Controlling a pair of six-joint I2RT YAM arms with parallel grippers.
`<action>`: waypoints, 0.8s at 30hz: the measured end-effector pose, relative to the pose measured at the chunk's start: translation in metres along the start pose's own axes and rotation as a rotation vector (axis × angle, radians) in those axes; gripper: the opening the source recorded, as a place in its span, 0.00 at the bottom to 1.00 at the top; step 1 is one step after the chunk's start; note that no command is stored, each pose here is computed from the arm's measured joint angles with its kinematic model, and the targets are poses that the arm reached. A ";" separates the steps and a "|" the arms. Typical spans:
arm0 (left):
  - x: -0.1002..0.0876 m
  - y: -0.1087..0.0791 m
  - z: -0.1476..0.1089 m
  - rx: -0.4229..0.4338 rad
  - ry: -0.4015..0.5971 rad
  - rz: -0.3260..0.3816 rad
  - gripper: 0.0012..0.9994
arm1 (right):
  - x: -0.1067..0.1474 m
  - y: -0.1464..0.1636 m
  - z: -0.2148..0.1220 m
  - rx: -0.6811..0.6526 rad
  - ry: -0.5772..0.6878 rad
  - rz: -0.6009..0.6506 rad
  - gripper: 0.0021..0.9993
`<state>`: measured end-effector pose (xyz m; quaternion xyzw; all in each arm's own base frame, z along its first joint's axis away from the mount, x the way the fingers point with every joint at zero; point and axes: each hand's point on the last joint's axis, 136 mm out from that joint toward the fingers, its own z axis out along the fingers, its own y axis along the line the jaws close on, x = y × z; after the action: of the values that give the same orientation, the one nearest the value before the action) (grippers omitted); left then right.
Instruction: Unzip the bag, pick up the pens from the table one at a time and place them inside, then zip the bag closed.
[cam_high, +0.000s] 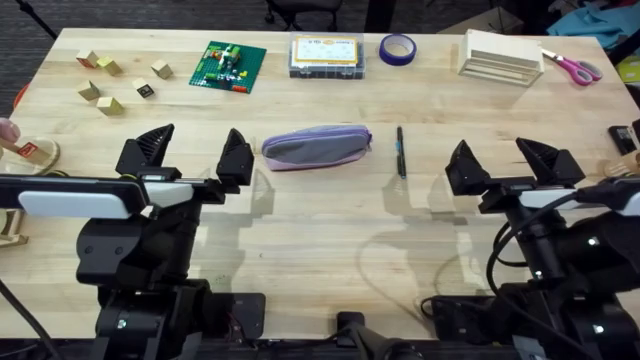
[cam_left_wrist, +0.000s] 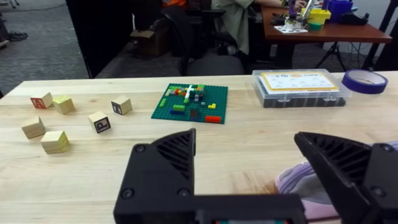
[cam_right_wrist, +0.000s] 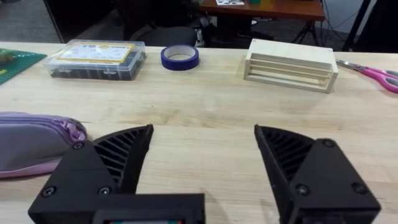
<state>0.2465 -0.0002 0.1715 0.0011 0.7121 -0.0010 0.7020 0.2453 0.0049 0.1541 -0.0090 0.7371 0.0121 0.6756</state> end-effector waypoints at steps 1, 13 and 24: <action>0.000 0.000 0.000 0.000 0.000 0.000 0.99 | 0.000 0.000 0.000 0.000 0.000 0.000 0.99; 0.000 0.000 0.000 0.000 0.001 0.000 0.99 | 0.003 -0.004 0.000 0.024 0.017 -0.004 1.00; -0.007 -0.002 -0.013 0.013 0.107 0.022 0.99 | 0.000 -0.006 -0.008 0.034 0.079 -0.003 1.00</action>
<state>0.2339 -0.0023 0.1785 0.0134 0.7486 0.0020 0.6629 0.2372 -0.0008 0.1544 0.0009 0.7634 -0.0017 0.6459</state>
